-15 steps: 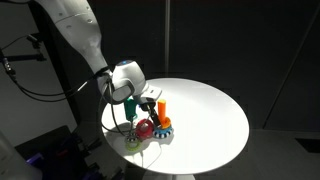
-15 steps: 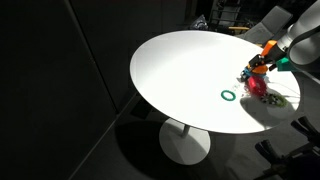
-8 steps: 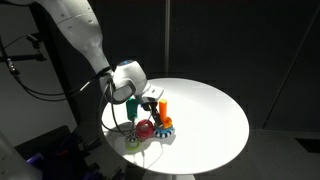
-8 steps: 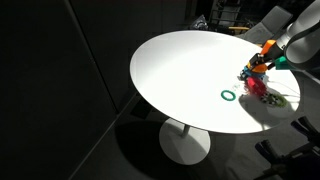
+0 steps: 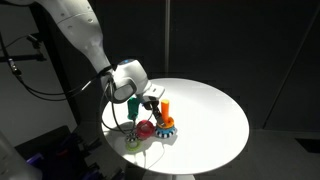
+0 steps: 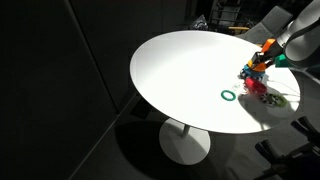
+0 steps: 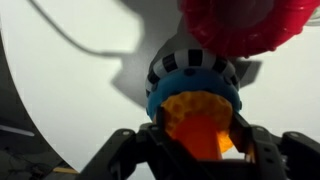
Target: Put the orange ring on the table
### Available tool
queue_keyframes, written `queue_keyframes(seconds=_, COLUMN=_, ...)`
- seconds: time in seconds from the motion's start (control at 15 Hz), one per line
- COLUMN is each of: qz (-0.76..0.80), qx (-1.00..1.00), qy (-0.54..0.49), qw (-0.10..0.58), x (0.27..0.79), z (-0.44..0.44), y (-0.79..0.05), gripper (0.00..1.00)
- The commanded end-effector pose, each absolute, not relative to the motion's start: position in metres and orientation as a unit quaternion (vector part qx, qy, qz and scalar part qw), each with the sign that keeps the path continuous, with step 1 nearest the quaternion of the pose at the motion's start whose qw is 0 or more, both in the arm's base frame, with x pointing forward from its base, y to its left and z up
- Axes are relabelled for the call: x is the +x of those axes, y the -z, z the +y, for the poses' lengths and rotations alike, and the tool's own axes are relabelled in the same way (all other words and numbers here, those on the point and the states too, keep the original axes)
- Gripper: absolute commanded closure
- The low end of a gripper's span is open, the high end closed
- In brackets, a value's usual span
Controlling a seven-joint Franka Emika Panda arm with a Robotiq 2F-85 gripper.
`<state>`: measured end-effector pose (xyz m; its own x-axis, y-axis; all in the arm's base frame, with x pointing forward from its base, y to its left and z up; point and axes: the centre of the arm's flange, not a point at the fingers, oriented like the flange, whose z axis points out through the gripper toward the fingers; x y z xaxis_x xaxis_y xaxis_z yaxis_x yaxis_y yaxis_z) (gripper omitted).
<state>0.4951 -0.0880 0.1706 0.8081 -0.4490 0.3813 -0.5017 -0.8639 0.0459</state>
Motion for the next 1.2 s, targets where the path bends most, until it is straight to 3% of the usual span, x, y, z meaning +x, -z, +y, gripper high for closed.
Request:
queue_keyframes(seconds=0.0, qz=-0.263, qx=0.944, qy=-0.182, qw=0.075, x=0.497, z=-0.087, y=-0.183, gripper=0.65)
queue_keyframes(seconds=1.13, qz=-0.275, qx=0.937, qy=-0.203, qw=0.074, x=0.497, z=-0.08, y=-0.286, gripper=0.66)
